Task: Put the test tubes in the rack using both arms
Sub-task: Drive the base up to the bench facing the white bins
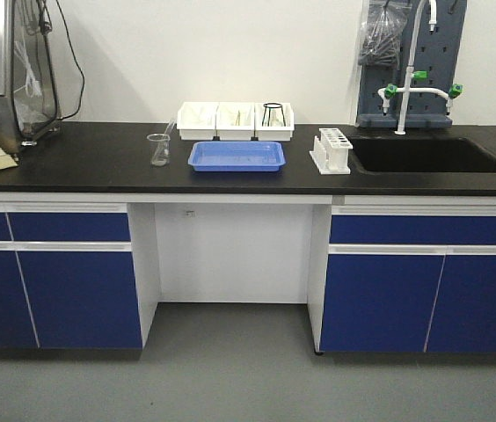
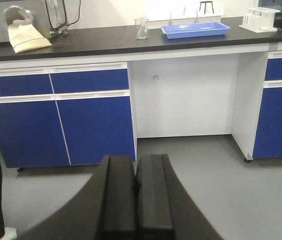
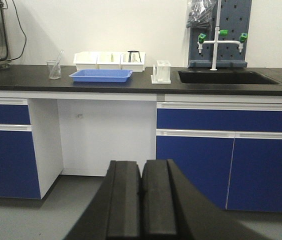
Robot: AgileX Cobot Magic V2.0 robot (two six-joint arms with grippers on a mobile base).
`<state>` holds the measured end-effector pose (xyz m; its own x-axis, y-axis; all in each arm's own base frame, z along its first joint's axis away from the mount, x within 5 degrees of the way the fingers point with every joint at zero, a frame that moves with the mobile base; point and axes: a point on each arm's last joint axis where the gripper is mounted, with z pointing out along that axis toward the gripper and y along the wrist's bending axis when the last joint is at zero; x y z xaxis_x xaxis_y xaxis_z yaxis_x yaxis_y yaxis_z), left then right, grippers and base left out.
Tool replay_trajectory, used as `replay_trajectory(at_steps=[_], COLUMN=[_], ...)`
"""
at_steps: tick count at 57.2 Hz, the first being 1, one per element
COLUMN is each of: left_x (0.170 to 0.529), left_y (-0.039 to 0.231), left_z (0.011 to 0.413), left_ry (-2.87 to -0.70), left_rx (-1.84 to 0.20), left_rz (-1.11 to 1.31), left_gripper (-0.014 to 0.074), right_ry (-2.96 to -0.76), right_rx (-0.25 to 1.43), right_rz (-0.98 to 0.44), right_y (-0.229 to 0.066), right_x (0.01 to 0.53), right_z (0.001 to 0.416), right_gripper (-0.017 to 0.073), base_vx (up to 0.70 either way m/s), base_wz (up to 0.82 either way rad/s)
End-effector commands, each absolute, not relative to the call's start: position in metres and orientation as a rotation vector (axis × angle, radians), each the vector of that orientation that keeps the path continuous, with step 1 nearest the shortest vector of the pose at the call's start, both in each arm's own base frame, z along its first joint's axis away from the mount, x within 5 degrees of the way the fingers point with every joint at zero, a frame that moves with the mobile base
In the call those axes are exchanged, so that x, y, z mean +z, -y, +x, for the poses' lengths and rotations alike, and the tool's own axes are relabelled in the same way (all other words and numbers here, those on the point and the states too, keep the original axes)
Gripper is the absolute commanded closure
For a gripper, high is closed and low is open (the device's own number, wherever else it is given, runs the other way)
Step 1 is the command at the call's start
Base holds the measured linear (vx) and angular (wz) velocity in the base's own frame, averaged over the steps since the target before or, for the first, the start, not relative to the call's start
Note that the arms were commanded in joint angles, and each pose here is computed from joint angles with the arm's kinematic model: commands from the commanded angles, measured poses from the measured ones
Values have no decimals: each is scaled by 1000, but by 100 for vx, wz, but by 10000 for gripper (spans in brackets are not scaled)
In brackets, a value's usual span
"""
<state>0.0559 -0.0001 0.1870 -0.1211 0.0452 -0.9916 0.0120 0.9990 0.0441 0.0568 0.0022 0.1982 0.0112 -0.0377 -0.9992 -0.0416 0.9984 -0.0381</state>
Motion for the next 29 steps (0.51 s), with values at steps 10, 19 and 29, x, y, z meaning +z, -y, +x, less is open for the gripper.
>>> replay_trajectory(at_steps=[10, 19, 29], left_x=[205, 205, 205], left_y=[0, 0, 0], left_z=[54, 54, 54], left_ry=[-1574, -1574, -1574], left_rx=[15, 15, 15], left_rz=[32, 32, 32], left_gripper=[598, 598, 598], right_ry=[-1492, -1492, -1492], right_rx=[4, 4, 4], right_rz=[-71, -71, -71], right_y=[-3, -3, -3], right_x=[201, 201, 201], right_z=[57, 57, 57], right_gripper=[568, 568, 568], base_vx=[40, 47, 52], base_wz=[-2, -2, -2])
